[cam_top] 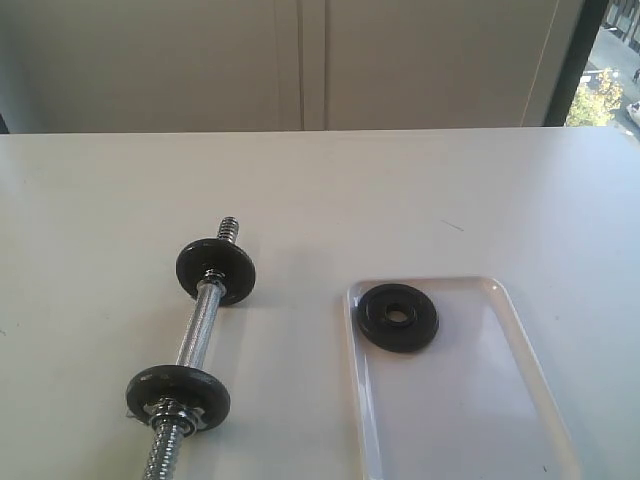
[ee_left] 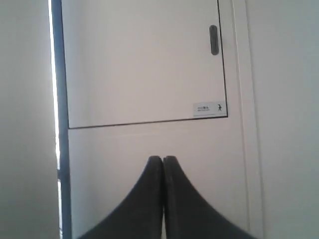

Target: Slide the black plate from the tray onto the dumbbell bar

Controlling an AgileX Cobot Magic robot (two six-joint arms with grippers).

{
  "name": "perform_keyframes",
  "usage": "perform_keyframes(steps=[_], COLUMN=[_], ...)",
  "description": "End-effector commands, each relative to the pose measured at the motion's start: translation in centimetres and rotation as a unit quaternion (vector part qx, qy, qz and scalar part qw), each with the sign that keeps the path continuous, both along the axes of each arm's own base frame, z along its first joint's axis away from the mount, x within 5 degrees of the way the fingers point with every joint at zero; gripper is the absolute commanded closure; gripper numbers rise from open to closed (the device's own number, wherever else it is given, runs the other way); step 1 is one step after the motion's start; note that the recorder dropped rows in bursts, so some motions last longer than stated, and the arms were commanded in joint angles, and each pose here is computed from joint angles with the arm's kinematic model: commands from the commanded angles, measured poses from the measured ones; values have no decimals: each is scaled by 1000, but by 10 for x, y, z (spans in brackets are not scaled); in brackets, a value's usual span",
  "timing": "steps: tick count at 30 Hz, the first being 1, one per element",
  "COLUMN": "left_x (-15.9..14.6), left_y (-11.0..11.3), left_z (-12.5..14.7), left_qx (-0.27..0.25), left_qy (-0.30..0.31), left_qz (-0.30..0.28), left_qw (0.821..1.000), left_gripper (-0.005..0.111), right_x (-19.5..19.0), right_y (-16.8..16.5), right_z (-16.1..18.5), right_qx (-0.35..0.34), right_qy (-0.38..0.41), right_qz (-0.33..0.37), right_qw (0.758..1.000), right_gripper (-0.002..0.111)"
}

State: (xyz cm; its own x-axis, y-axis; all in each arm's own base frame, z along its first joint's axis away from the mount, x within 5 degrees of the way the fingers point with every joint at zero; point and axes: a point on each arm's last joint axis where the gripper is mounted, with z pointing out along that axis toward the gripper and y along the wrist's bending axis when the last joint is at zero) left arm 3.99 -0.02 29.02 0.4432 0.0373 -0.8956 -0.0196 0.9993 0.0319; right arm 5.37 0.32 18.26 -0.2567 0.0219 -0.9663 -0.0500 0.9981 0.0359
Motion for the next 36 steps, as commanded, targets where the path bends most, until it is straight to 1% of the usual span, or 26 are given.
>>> perform_keyframes(steps=[1, 3, 4, 5, 6, 8, 11, 12, 14, 16, 17, 18, 20, 21, 22, 23, 24, 26, 27, 28, 29, 30, 31, 32, 33, 36], left_x=[8, 17, 29, 34, 48, 67, 93, 107, 130, 147, 152, 156, 168, 171, 176, 179, 187, 195, 198, 202, 204, 206, 212, 215, 222, 236], left_y=[-2, -2, -1, -1, -1, -5, -15, -18, -15, 0, 7, 7, -5, -10, -22, -29, -43, -64, -71, -87, -107, -117, -136, -146, -162, -189], left_z=[15, 18, 18, 16, 14, 17, 13, 6, -10, -33, -43, -50, -66, -68, -69, -67, -60, -48, -45, -40, -40, -40, -43, -45, -48, -51], left_qx=[-80, -102, -143, -160, -156, -125, -107, -82, -30, 16, 48, 62, 69, 70, 76, 86, 88, 85, 94, 110, 126, 130, 137, 148, 157, 141], left_qy=[32, 70, 124, 151, 200, 242, 292, 323, 378, 445, 483, 515, 616, 642, 684, 697, 703, 690, 684, 671, 665, 665, 668, 668, 670, 686], left_qz=[-50, -57, -61, -59, -51, -52, -65, -57, -8, 95, 143, 151, 98, 74, 19, -17, -78, -131, -141, -161, -182, -191, -205, -212, -221, -224], left_qw=[995, 991, 980, 974, 966, 961, 948, 941, 925, 890, 863, 842, 778, 760, 725, 711, 702, 707, 710, 715, 713, 710, 702, 698, 691, 677], left_gripper=[107, 107, 107, 107, 107, 107, 107, 107, 107, 107, 107, 107, 107, 107, 107, 107, 107, 107, 107, 107, 107, 107, 107, 107, 107, 107], right_x=[0, 0, 0, 0, 0, 0, 0, 0, 0, 0, 0, 0, 0, 0, 0, 0, 0, 0, 0, 0, 0, 0, 0, 0, 0, 0], right_y=[0, 0, 0, 0, 0, 0, 0, 0, 0, 0, 0, 0, 0, 0, 0, 0, 0, 0, 0, 0, 0, 0, 0, 0, 0, 0], right_z=[0, 0, 0, 0, 0, 0, 0, 0, 0, 0, 0, 0, 0, 0, 0, 0, 0, 0, 0, 0, 0, 0, 0, 0, 0, 0], right_qx=[2, 2, 2, 2, 2, 2, 2, 2, 2, 2, 2, 2, 2, 2, 2, 2, 2, 2, 2, 2, 2, 2, 2, 2, 2, 2], right_qy=[-4, -4, -4, -4, -4, -4, -4, -4, -4, -4, -4, -4, -4, -4, -4, -4, -4, -4, -4, -4, -4, -4, -4, -4, -4, -4], right_qz=[1, 1, 1, 1, 1, 1, 1, 1, 1, 1, 1, 1, 1, 1, 1, 1, 1, 1, 1, 1, 1, 1, 1, 1, 1, 1], right_qw=[1000, 1000, 1000, 1000, 1000, 1000, 1000, 1000, 1000, 1000, 1000, 1000, 1000, 1000, 1000, 1000, 1000, 1000, 1000, 1000, 1000, 1000, 1000, 1000, 1000, 1000], right_gripper=[108, 108, 108, 108, 108, 108, 108, 108, 108, 108, 108, 108, 108, 108, 108, 108, 108, 108, 108, 108, 108, 108, 108, 108, 108, 108])
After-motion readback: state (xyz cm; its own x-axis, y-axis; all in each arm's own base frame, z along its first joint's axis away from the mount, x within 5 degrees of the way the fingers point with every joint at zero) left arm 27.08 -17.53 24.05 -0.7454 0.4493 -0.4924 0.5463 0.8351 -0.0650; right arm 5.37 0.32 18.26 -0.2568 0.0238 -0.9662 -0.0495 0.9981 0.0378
